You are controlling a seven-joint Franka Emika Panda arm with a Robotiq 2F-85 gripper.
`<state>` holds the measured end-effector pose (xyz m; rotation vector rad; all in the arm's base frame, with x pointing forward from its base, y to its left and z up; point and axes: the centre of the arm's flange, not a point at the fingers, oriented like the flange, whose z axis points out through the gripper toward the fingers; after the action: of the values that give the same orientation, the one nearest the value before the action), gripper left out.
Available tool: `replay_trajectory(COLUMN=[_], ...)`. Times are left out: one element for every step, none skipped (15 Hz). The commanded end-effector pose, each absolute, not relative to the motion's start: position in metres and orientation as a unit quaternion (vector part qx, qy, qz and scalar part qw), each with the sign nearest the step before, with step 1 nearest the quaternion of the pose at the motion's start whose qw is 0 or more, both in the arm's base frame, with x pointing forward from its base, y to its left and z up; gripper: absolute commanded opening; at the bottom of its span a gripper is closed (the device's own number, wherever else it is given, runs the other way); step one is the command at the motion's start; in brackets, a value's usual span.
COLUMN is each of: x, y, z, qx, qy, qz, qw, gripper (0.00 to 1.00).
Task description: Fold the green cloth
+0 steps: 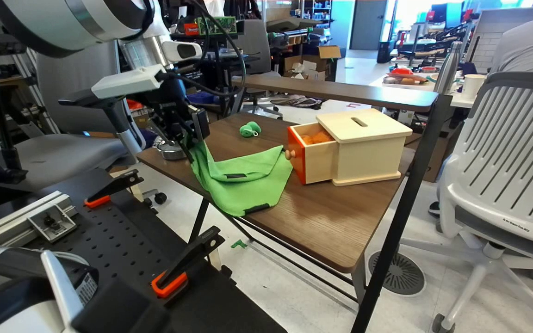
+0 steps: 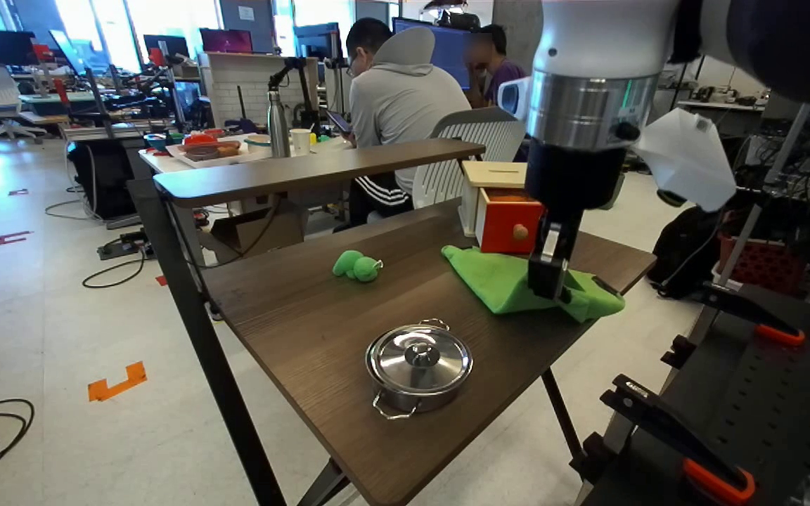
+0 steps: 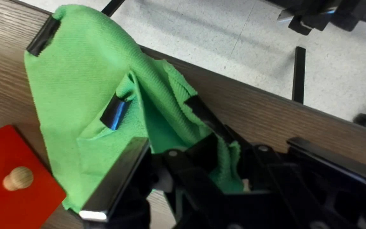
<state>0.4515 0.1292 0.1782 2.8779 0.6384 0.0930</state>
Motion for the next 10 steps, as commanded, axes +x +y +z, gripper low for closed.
replay_trajectory(x=[0.462,0.466,0.471,0.476,0.482,0.487,0.493,0.498,0.504,0.510], y=[0.121,0.118,0.116,0.113,0.110,0.107,0.104,0.102,0.098,0.095], z=[0.213,0.215,0.215,0.213,0.209,0.205,0.199,0.194,0.187,0.181], qx=[0.975,0.975,0.975,0.975,0.974,0.974,0.974,0.973,0.973,0.973], qy=[0.196,0.193,0.193,0.194,0.198,0.199,0.201,0.202,0.203,0.205], qz=[0.033,0.033,0.033,0.035,0.035,0.035,0.034,0.032,0.027,0.023], qw=[0.102,0.103,0.102,0.101,0.103,0.102,0.102,0.103,0.103,0.106], gripper=[0.02,0.02,0.02,0.02,0.02,0.02,0.02,0.02,0.02,0.02])
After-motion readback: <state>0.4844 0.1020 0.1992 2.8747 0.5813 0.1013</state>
